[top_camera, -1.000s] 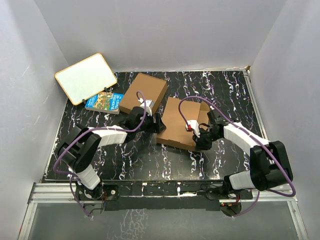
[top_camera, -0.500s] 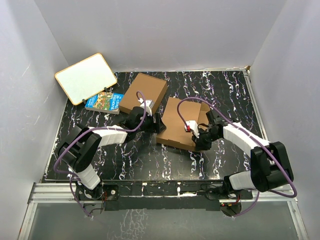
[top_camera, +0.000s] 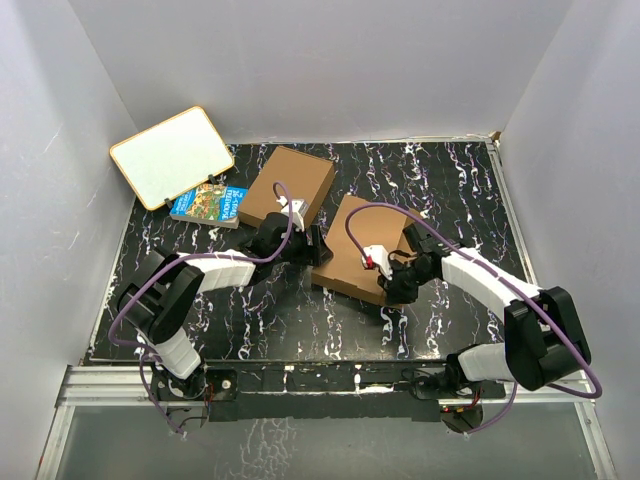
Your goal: Fold the paper box
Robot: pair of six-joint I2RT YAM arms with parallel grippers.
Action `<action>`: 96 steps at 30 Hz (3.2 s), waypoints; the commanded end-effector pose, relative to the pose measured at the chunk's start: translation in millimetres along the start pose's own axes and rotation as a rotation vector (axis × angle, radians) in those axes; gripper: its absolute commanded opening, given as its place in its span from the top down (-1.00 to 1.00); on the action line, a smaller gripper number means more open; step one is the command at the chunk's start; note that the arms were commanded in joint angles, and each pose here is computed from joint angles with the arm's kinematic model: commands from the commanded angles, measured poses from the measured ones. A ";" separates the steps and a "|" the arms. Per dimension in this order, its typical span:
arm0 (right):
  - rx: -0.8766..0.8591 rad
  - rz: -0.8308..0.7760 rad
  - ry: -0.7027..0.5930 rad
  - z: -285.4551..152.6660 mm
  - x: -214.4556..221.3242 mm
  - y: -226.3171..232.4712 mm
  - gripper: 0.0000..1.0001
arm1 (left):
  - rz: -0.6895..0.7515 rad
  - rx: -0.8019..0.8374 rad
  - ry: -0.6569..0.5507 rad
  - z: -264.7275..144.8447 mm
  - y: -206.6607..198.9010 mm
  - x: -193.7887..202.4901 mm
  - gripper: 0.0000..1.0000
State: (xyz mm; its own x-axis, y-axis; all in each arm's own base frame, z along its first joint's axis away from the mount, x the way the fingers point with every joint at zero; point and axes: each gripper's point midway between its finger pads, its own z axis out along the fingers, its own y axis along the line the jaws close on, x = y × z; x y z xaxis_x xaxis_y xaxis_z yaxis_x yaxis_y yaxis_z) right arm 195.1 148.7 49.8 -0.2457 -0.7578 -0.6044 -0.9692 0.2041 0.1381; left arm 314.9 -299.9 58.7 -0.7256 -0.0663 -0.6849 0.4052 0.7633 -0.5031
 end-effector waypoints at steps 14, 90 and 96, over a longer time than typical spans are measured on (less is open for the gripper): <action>-0.003 0.017 -0.152 -2.3 -60.0 -9.8 0.75 | 0.001 -0.031 0.086 -0.5 8.4 23.1 -0.40; -0.044 0.028 -0.067 4.8 -68.2 3.5 0.82 | -0.041 -0.003 0.091 -2.0 -7.8 18.2 -0.43; -0.070 0.068 -0.082 5.4 -86.5 0.4 0.79 | -0.041 0.000 0.105 1.9 -9.3 23.6 -0.40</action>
State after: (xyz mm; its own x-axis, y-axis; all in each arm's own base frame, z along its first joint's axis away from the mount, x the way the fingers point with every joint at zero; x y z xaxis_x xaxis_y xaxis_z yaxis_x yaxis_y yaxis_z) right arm 186.8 185.3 64.7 -0.3426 -0.7657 -0.5443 -0.9361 0.2295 0.2664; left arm 308.1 -304.3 59.3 -0.7612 -0.0772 -0.6439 0.3737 0.7593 -0.5328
